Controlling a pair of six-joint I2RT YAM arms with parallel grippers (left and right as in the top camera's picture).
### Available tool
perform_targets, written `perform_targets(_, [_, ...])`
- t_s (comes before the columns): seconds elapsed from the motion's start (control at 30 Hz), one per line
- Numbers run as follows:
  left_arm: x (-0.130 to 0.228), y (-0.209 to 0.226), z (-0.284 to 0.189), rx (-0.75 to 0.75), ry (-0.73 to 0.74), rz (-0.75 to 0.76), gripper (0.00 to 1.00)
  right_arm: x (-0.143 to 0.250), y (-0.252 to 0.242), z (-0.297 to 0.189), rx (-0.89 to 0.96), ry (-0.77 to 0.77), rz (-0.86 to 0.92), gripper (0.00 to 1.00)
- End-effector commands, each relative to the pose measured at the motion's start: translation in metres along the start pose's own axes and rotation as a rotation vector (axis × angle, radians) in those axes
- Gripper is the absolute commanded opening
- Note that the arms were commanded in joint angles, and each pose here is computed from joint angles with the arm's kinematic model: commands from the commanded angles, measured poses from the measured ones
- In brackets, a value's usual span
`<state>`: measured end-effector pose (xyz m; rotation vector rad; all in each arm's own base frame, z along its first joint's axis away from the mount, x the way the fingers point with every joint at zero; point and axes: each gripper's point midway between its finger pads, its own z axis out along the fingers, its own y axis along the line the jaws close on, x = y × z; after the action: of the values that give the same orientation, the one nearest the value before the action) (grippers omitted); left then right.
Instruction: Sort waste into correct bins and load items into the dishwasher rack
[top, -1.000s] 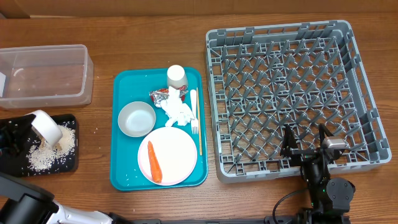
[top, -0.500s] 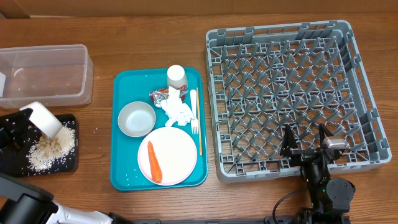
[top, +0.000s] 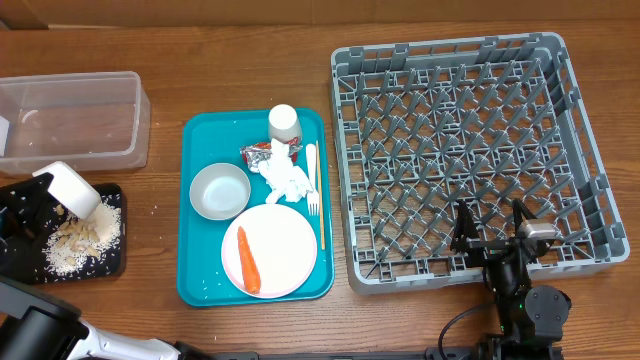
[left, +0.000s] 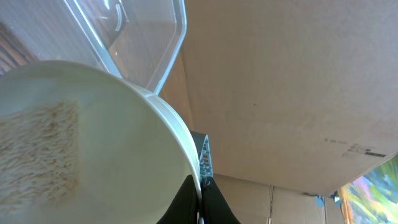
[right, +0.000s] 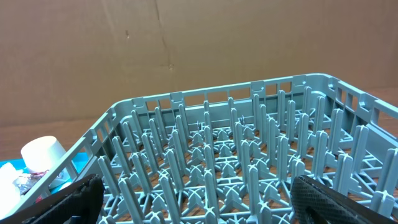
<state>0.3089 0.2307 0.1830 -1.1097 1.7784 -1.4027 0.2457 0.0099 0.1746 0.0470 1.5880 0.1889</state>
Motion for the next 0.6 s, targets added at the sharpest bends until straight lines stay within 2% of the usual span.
perform_targets(0.0, [-0.003,-0.003,-0.004,0.04,-0.011,0.021,0.04,0.001,-0.002,0.0,0.01,-0.007,-0.005,1.0])
perform_targets(0.07, [-0.002,-0.007,-0.005,0.061,-0.012,0.015,0.04,0.001,-0.002,0.0,0.01,-0.007,-0.005,1.0])
perform_targets(0.27, [-0.001,0.006,-0.006,-0.002,-0.01,-0.049,0.04,0.001,-0.002,0.0,0.01,-0.007,-0.005,1.0])
perform_targets(0.37, [0.005,0.018,-0.006,-0.074,0.001,-0.175,0.04,0.001,-0.002,0.0,0.01,-0.007,-0.005,1.0])
perform_targets(0.57, [0.0,0.015,-0.008,-0.044,-0.014,-0.141,0.04,0.001,-0.002,0.0,0.01,-0.007,-0.005,1.0])
